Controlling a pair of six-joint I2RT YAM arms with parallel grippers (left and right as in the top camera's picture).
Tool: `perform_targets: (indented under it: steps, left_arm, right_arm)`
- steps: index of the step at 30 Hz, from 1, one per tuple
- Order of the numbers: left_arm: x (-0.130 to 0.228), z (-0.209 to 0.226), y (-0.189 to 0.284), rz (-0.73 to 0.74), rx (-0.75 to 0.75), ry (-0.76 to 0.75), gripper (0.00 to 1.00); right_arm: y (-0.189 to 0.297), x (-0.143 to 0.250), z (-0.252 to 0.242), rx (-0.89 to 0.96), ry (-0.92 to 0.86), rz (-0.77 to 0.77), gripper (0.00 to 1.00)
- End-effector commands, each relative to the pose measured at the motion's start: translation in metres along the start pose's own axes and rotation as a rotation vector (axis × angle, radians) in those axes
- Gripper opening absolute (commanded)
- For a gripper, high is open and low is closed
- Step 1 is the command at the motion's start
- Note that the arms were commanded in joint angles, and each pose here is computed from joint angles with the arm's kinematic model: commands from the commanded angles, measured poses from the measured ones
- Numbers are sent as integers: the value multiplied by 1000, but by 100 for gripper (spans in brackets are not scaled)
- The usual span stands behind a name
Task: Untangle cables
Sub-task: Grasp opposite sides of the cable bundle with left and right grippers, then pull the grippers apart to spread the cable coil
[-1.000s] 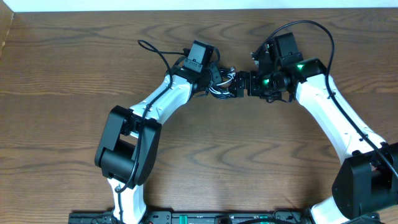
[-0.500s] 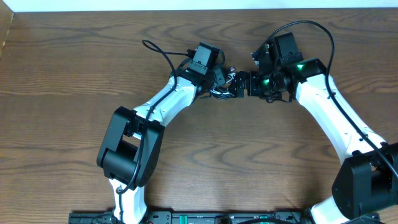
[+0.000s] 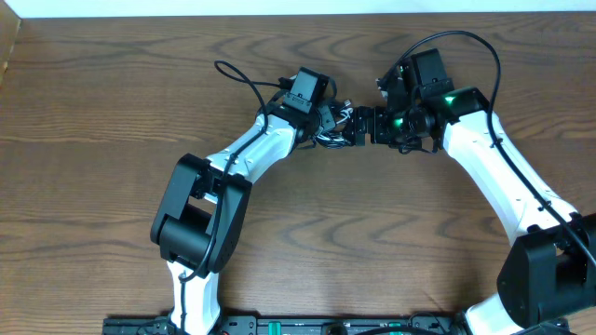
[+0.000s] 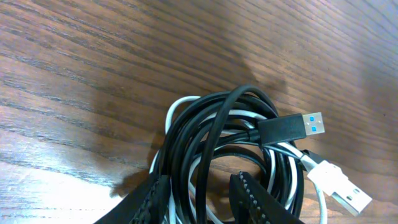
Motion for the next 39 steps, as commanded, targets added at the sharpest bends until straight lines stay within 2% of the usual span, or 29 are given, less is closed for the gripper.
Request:
perform_targets:
  steps: [1, 3, 7, 10, 13, 17, 27, 39]
  left_arm:
    - [5, 5, -7, 10, -22, 1, 29]
    - [4, 5, -7, 10, -22, 1, 21]
    - [5, 6, -7, 10, -22, -3, 19]
    - [5, 5, -7, 11, -22, -8, 8]
    - [5, 4, -6, 14, -13, -10, 8]
    - [1, -12, 6, 24, 73, -50, 7]
    - [-25, -46, 80, -76, 219, -98, 7]
    - [-25, -78, 137, -72, 429, -156, 8]
  right_arm:
    - [2, -2, 7, -13, 4, -7, 99]
    - [2, -2, 7, -13, 4, -7, 99]
    - [2, -2, 7, -13, 4, -7, 99]
    - [2, -2, 7, -13, 4, -7, 99]
    - [2, -3, 6, -6, 5, -13, 99]
    - [2, -6, -1, 50, 1, -39, 99]
    - [0, -9, -19, 160, -67, -69, 99]
    - [0, -14, -14, 136, -64, -94, 99]
Point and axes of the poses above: each gripper's point midway between its finger pads, its own y axis back along the fingers, its own z axis along the line the jaws close on, x = y × z, the point moved 4 cm from there along y, back along the fingers, and after that the axes turned 10 degrees about -y, right-handed, at the moved point
